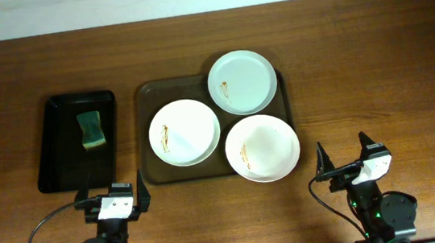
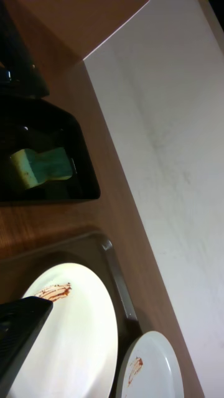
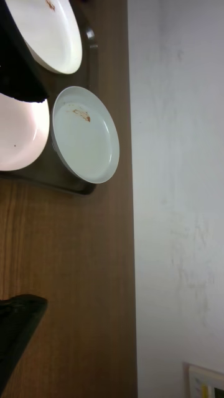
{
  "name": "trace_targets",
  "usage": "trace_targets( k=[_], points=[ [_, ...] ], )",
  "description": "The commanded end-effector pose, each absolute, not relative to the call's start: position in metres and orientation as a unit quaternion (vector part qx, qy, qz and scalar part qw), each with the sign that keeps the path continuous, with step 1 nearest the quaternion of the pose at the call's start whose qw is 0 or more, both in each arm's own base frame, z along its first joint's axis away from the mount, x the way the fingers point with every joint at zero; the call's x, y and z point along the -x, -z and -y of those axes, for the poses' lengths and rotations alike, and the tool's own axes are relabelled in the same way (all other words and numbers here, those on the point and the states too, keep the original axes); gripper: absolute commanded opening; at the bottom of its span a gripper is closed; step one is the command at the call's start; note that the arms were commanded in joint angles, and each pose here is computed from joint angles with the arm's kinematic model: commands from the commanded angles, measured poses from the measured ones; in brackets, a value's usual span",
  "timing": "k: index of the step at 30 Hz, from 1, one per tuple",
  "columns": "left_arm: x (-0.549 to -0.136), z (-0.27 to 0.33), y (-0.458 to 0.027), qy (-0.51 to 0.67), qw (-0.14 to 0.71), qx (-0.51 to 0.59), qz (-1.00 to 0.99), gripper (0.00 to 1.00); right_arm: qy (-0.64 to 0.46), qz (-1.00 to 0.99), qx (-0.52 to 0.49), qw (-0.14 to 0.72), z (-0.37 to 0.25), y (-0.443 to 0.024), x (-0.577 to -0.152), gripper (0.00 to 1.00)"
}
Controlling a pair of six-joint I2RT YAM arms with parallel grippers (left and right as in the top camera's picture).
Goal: Clean dirty plates on tray and stack at the side
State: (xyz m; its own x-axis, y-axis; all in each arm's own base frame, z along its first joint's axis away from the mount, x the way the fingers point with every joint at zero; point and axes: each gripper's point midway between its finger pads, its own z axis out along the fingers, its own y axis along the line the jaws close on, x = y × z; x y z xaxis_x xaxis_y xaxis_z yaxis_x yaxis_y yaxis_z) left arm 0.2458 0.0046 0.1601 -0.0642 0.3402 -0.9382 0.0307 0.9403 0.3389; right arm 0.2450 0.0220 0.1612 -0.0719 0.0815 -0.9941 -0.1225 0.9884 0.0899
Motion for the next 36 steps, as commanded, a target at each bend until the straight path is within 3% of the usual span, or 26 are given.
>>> trace_targets(
  k=[1,33,36],
  points=[
    [-0.246,-0.005,-0.158,-0.122,0.670,-0.132,-0.721,0.99,-0.071,-0.730,0.008,0.680,-0.019,-0.159,-0.245,0.98],
    [-0.246,0.001,-0.159,-0.108,0.674,-0.144,-0.716,0.99,-0.082,-0.728,0.018,0.680,-0.024,-0.160,-0.245,0.98],
    [-0.246,0.001,-0.159,-0.108,0.674,-0.144,-0.716,0.99,-0.064,-0.701,0.004,0.710,-0.016,-0.179,-0.246,0.98]
  ],
)
